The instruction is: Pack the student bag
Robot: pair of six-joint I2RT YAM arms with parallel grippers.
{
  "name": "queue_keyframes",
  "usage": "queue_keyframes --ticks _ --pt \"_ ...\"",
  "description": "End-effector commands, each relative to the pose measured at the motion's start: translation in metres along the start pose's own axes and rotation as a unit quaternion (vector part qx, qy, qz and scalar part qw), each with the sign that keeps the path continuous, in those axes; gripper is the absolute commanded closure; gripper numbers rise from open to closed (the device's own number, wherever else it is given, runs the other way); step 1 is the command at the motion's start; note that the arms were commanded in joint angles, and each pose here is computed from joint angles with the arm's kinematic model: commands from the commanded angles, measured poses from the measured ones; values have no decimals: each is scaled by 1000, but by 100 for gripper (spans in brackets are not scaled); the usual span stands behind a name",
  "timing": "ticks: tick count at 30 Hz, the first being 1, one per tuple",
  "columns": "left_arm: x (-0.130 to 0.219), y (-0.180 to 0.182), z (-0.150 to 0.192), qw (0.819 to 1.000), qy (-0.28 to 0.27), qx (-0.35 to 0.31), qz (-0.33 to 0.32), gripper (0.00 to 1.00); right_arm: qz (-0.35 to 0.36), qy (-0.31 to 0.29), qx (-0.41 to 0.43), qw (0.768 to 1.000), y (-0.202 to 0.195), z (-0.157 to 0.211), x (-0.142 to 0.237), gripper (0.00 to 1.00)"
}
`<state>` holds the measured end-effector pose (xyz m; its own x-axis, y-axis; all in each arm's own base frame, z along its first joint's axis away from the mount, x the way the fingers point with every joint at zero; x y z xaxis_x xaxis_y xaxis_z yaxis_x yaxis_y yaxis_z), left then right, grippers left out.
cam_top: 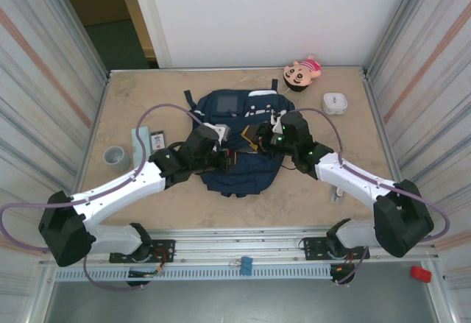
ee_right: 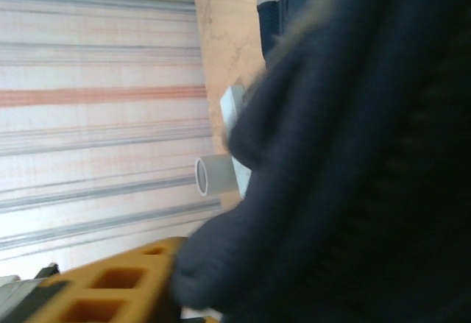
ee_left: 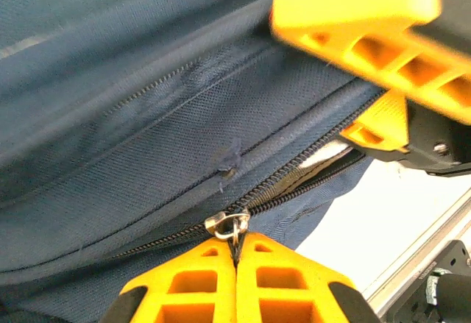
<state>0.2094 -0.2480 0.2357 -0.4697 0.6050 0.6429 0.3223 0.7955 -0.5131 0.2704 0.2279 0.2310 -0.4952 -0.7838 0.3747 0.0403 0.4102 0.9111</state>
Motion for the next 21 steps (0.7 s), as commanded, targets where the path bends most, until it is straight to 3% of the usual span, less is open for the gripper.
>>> queue_keyframes --ticks 1,7,12,13,15,17,21 --pt "8 -4 -12 999 -37 -12 8 100 -6 -15 19 1000 8 -14 7 88" --pt "11 22 -3 999 -30 0 -19 100 3 23 46 999 0 -40 46 93" --pt "6 21 1 999 -25 -30 10 100 -13 58 52 997 2 -60 58 89" --pt "5 18 0 999 -25 -32 18 100 -14 58 52 997 3 -62 57 85" --pt "4 10 -4 998 -26 -35 41 100 -10 50 52 997 7 -63 55 59" --pt "4 4 -9 997 -32 -35 57 100 -3 31 53 998 12 -56 53 42" --pt "3 -4 -17 996 -45 -28 75 100 15 -19 27 999 13 -26 39 30"
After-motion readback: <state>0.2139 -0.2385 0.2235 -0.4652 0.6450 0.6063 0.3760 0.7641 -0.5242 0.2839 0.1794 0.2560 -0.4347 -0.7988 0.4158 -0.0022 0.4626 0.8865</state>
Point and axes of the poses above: each hand's point on the last joint's axis, 136 mm out from that joint toward the fingers, its own x axis back along the fingers, its own y axis along the line the jaws close on, z = x × y, the point moved 7 cm from there along x, back along the fingers, and after that the axes turned 5 degrees about x, right-handed, at the moved point
